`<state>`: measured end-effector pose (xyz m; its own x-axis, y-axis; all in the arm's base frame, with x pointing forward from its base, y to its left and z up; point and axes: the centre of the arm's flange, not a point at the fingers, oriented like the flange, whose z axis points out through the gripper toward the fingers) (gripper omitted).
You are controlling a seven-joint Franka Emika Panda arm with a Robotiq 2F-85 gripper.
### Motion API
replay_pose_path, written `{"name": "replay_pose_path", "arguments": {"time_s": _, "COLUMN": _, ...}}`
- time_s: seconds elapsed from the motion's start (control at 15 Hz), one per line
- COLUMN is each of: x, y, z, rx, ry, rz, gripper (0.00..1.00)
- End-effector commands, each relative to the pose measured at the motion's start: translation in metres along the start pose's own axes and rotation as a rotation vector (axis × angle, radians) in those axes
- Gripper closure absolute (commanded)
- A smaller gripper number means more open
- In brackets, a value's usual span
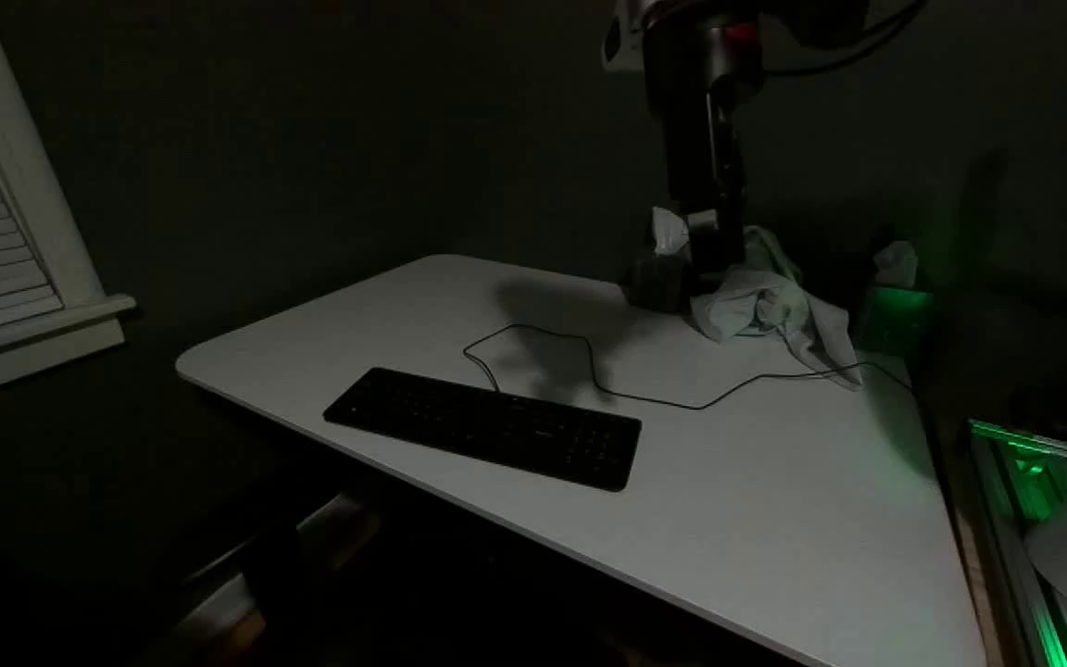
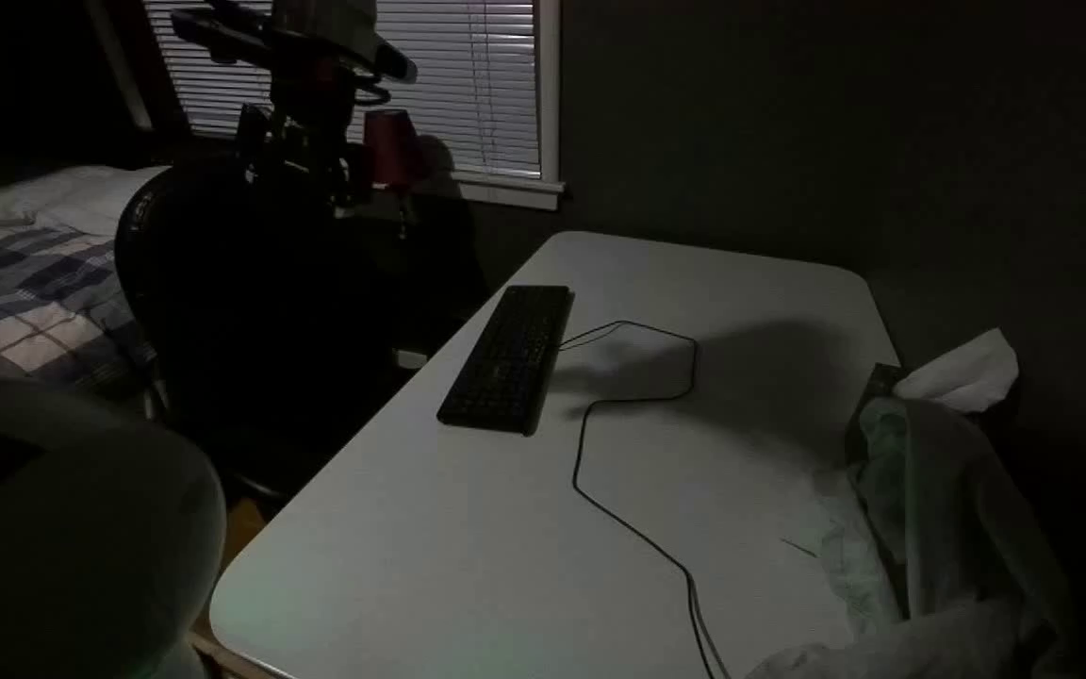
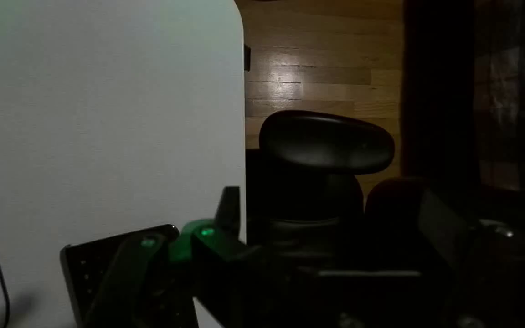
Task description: Push the black chair underneath the table.
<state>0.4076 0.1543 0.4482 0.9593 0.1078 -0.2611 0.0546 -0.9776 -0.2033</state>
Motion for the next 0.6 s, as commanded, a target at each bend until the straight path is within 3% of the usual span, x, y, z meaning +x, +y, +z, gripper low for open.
{"name": "replay_pose_path", "arguments": {"time_s": 0.0, "x": 0.000, "y": 0.000, "z": 0.000, "rx": 0.000, "ry": 0.000, "rz": 0.000, "gripper": 0.00}}
{"name": "replay_pose_path", "arguments": {"time_s": 0.4, "x": 0.000, "y": 0.000, "z": 0.000, "rx": 0.000, "ry": 0.000, "rz": 0.000, "gripper": 0.00}}
{"name": "replay_pose_path", "arguments": {"time_s": 0.53, "x": 0.008, "y": -0.028, "z": -0.009, "rx": -0.060, "ry": 0.030, "rz": -0.089, "gripper": 0.00}}
